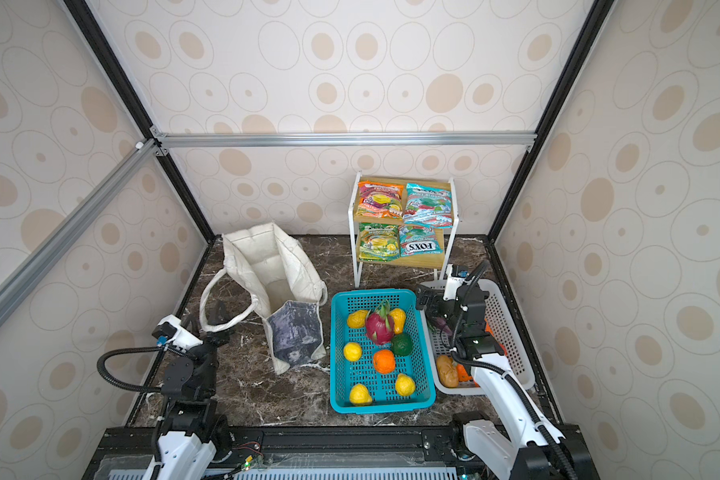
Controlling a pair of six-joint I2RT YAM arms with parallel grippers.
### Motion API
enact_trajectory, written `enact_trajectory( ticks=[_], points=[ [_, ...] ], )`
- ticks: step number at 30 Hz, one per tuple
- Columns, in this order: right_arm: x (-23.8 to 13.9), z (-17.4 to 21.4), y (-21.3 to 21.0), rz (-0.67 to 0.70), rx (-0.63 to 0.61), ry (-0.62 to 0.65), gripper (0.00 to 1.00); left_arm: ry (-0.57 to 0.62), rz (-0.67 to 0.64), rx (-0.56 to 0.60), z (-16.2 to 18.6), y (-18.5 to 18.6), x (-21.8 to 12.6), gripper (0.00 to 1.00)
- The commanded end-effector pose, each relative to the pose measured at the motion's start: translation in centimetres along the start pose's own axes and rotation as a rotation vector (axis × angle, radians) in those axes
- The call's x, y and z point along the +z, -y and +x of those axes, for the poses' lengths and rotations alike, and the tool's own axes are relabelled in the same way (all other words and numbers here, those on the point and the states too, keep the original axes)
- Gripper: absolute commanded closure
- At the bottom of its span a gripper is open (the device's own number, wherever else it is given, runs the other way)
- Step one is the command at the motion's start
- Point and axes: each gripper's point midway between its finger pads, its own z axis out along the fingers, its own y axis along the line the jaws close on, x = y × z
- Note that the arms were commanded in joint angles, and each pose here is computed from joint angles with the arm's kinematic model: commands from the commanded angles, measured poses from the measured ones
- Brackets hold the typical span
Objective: Place the food into the grocery bag and tie it
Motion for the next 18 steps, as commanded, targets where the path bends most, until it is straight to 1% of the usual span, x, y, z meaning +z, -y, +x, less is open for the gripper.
enact_trajectory(
  ticks=[1,2,4,8,11,13,15,17,18],
  points=[
    [0.3,0.5,-3.1,-0.084,-0.017,-0.08,0.0,-0.193,0.031,0.053,3.5,0.6,0.6,0.2],
    [0.3,0.5,-4.2,-0.095,-0.055,-0.098,0.0,-0.233,0.027,0.071,4.4,0.4,0.7,0.24],
    [0.3,0.6,-7.2,-0.128,-0.13,-0.124,0.0,-0.279,0.036,0.094,5.2,0.6,1.0,0.24],
    [-0.2,0.4,-14.8,-0.272,-0.279,-0.117,0.0,-0.382,0.053,0.143,6.8,0.9,1.4,0.23],
    [-1.0,0.7,-20.7,-0.413,-0.339,-0.121,0.0,-0.449,0.06,0.174,7.6,1.2,1.2,0.24],
    [-1.6,1.7,-24.5,-0.51,-0.371,-0.137,0.0,-0.451,0.072,0.167,7.7,1.5,0.8,0.22],
    [-2.3,3.3,-27.7,-0.595,-0.435,-0.134,0.0,-0.442,0.098,0.153,7.8,1.8,0.5,0.21],
    [-2.1,4.7,-29.4,-0.605,-0.481,-0.133,0.0,-0.446,0.11,0.16,7.6,2.1,0.3,0.18],
    [-1.9,5.3,-29.9,-0.62,-0.477,-0.15,0.0,-0.454,0.113,0.165,7.6,2.2,0.3,0.17]
  ],
)
